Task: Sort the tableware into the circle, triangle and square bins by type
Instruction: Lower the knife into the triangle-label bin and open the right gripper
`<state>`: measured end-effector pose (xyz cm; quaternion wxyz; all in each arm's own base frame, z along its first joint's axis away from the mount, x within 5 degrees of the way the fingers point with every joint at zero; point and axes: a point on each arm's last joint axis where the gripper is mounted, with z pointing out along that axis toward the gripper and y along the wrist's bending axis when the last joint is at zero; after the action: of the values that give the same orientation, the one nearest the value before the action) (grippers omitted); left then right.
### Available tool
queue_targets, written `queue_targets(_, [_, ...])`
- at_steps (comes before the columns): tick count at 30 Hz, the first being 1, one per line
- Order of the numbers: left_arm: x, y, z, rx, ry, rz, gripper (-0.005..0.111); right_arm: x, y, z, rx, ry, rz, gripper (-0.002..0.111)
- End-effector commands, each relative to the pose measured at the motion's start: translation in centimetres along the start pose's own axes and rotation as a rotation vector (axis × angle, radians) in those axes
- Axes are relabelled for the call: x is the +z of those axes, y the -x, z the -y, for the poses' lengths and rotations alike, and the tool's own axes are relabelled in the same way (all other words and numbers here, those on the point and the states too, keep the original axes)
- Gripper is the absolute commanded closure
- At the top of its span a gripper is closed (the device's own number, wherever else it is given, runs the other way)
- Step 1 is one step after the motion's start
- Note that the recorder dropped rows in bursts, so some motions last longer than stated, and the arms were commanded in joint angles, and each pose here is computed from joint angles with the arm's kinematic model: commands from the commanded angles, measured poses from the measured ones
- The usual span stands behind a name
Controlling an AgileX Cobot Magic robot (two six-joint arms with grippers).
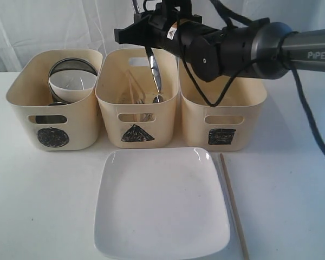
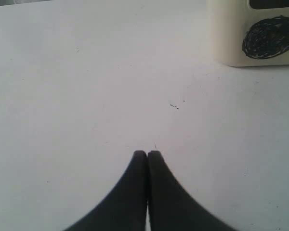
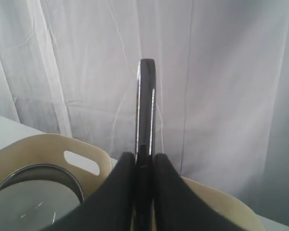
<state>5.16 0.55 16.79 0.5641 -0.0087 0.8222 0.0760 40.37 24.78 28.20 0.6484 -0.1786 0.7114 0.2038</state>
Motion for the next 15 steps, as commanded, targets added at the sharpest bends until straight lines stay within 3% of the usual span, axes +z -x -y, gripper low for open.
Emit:
queue_targets(1, [0.0,-0.1,0.1,-0.011,-0.009,0.003,0.107,1.0,-1.8,0.2,0.0,-0.006,-0.017,0.108])
queue_targets(3, [0.0,-0.1,0.1,-0.011,-0.009,0.003,0.107,1.4,-2.9,0.3,0.012,-0.013,-0.059,0.101])
queue_targets(7, [0.0,-0.1,0.1,-0.011,-0.009,0.003,0.107,1.5,-3.6,0.6,0.076,-0.039,-0.099,0.038])
queue_targets(8, [0.0,-0.1,0.1,-0.011,-0.009,0.003,0.107,1.4,-3.9,0.7,0.1,-0.046,-0.131,0.033])
queue_targets(11, [0.0,-0.1,0.1,-0.011,-0.009,0.003,0.107,0.2,-3.3,0.4,0.066,-0.038,-0.283,0.034])
queue_targets(15, [0.0,-0.1,0.1,-0.011,-0.009,0.003,0.107,-2.3,-0.3,0.1,-0.176,0.02,-0.392,0.044])
